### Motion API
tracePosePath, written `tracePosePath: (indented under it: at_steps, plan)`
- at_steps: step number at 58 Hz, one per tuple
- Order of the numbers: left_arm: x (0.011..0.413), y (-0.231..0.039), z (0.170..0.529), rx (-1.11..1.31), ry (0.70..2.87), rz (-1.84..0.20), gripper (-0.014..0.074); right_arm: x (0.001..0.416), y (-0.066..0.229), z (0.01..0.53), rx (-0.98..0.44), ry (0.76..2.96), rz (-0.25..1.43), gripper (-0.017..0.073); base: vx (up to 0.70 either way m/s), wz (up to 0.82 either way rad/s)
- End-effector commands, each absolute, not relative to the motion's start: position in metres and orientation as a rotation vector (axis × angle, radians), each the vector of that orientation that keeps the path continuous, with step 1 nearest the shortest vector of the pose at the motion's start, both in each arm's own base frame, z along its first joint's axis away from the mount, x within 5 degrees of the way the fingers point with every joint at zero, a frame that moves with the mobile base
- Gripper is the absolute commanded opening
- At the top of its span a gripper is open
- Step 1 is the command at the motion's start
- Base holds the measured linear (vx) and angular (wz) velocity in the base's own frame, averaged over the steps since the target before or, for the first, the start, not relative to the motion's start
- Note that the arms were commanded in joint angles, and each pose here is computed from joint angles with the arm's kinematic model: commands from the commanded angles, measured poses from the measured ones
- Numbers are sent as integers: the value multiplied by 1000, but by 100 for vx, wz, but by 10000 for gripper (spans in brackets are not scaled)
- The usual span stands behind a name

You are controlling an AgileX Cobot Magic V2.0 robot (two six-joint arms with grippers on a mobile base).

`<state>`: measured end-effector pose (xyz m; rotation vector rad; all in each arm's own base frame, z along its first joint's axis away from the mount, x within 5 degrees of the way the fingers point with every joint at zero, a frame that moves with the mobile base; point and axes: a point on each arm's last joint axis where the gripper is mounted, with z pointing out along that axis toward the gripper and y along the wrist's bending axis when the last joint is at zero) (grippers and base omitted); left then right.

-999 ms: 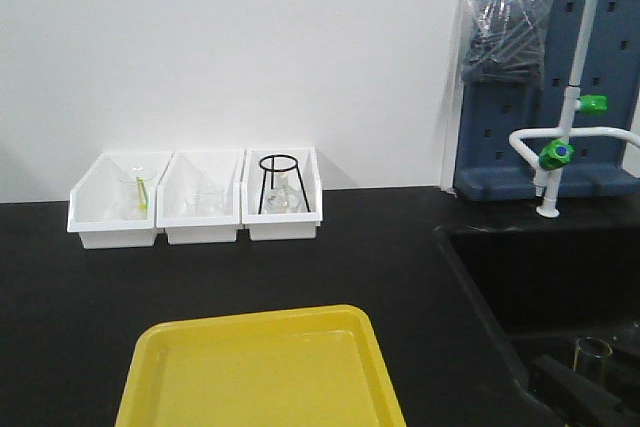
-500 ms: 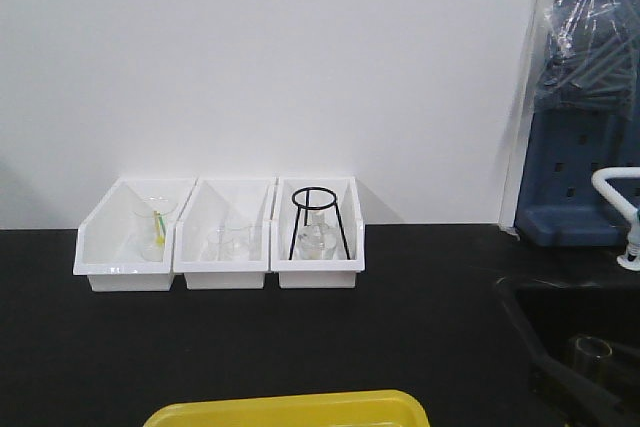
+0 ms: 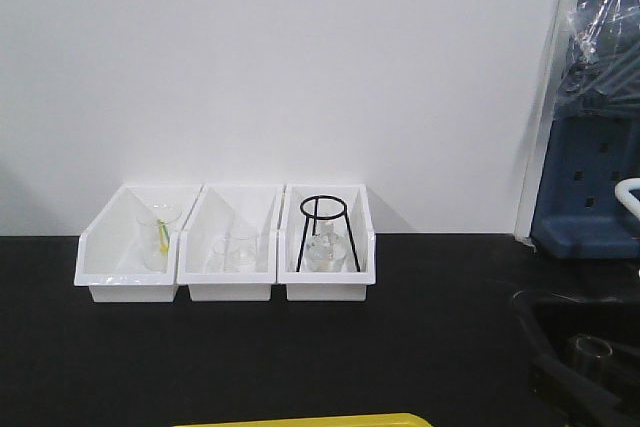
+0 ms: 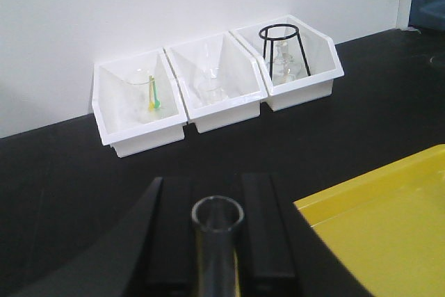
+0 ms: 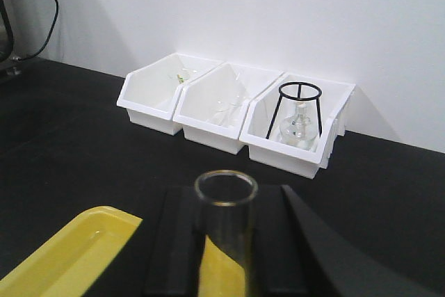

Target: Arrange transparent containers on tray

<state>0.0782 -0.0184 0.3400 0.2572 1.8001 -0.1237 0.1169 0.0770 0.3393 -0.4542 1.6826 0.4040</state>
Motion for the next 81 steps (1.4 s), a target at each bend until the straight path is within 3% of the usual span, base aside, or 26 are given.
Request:
tracePosePath:
  at_steps: [1, 56, 81]
  plan:
    - [78, -19, 358, 238, 1689, -142, -1, 115, 79, 356, -470, 1584, 435, -11, 0, 0]
    - [79, -19, 360, 232, 1667, -145, -1, 112, 84, 365, -545, 1460, 440, -11, 0, 0]
    - [85, -24, 357, 58, 1738, -349, -1, 112, 84, 365, -534, 1462, 456, -11, 0, 0]
